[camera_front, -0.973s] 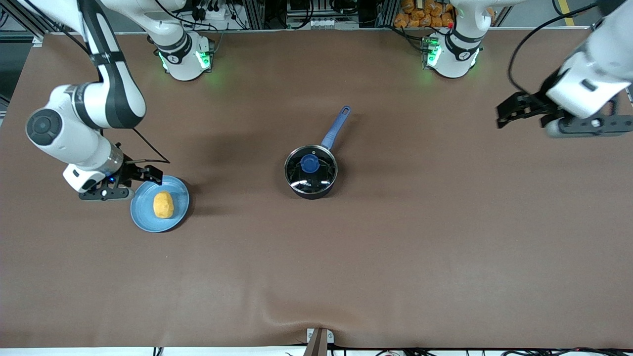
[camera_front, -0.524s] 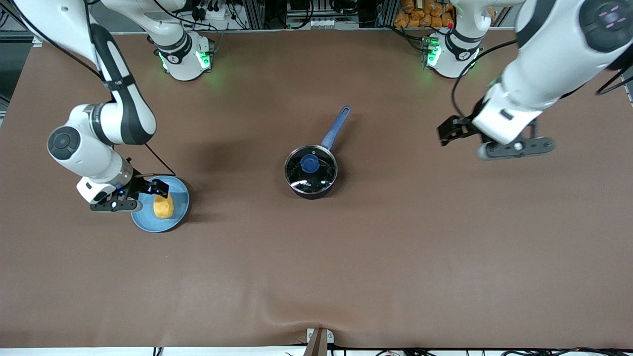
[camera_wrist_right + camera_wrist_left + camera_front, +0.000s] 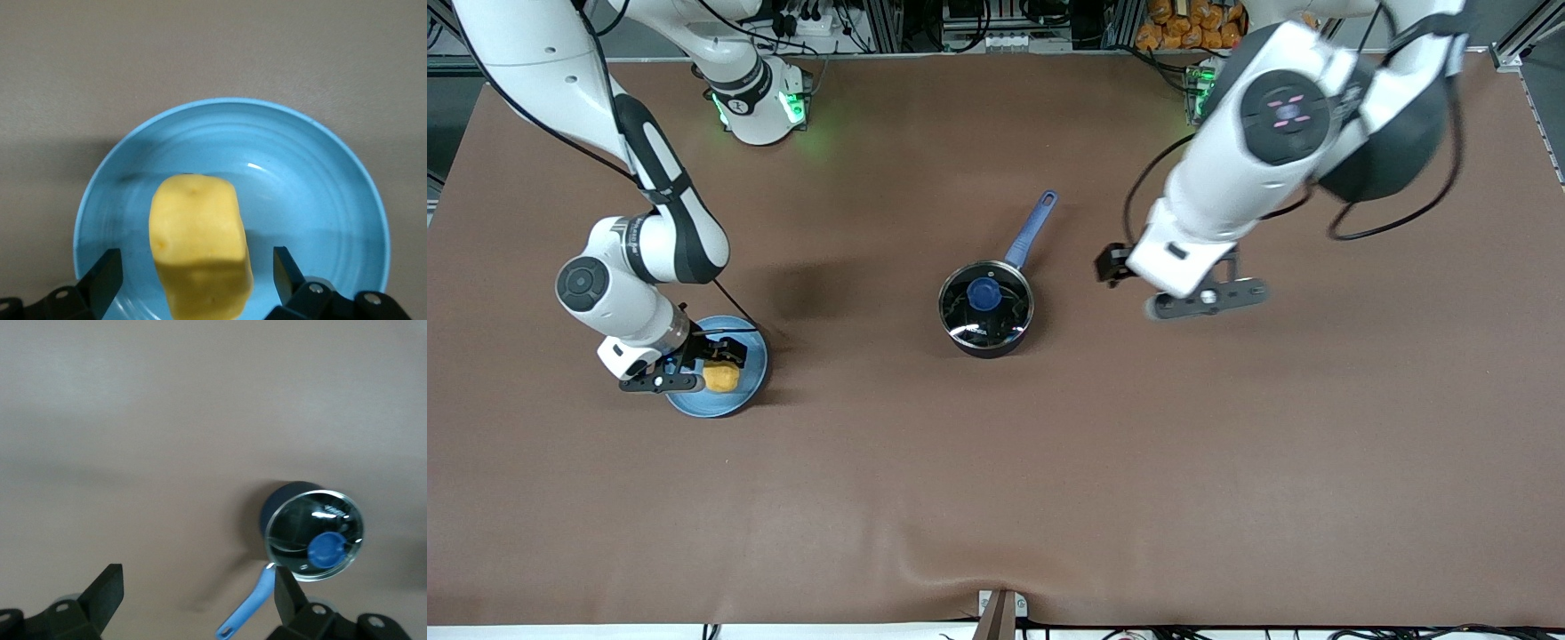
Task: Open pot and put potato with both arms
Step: 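Grasp the potato with the right gripper while the left gripper grasps the lid knob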
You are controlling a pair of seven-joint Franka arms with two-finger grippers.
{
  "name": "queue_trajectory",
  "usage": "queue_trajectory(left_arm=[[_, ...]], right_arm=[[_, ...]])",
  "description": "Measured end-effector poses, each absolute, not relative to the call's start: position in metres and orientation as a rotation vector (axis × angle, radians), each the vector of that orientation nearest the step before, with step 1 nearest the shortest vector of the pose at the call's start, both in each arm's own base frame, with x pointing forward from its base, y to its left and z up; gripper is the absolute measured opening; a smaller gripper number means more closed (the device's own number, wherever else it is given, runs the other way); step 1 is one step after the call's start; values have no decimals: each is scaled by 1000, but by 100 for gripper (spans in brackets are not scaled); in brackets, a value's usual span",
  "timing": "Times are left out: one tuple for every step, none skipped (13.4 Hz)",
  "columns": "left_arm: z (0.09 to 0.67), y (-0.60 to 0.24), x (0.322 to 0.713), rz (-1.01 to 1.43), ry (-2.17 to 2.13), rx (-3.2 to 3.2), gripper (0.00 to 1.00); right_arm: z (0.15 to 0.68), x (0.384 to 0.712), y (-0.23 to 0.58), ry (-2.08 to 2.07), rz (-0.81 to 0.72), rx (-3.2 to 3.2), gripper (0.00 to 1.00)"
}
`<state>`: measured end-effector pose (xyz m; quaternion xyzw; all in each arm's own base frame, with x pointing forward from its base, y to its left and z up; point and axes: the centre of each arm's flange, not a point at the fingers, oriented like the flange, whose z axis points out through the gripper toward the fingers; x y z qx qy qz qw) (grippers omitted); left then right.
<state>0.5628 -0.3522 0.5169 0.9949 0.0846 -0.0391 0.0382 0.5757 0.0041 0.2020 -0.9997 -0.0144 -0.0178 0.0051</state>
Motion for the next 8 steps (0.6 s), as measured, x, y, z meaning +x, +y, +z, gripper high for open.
queue_trajectory(left_arm=[[509, -363, 563, -117, 270, 3041, 100], [500, -375, 563, -111, 289, 3034, 100], [489, -388, 561, -88, 282, 3048, 100], [475, -404, 556, -49, 259, 3084, 100], [461, -422, 549, -17, 256, 3113, 100], [447, -440, 541, -4, 267, 3123, 100], [434, -457, 534, 1, 280, 3118, 100], [422, -473, 527, 2, 295, 3110, 100]], right_arm=[[199, 575, 4, -45, -55, -3130, 100], [197, 576, 4, -46, -58, -3130, 100], [197, 576, 4, -46, -64, -3130, 100], [197, 577, 4, -46, -78, -3130, 91], [197, 578, 4, -45, -92, -3130, 81], [196, 578, 4, -44, -103, -3130, 69], [196, 579, 3, -44, -107, -3131, 59], [197, 579, 3, -44, -111, -3131, 54]])
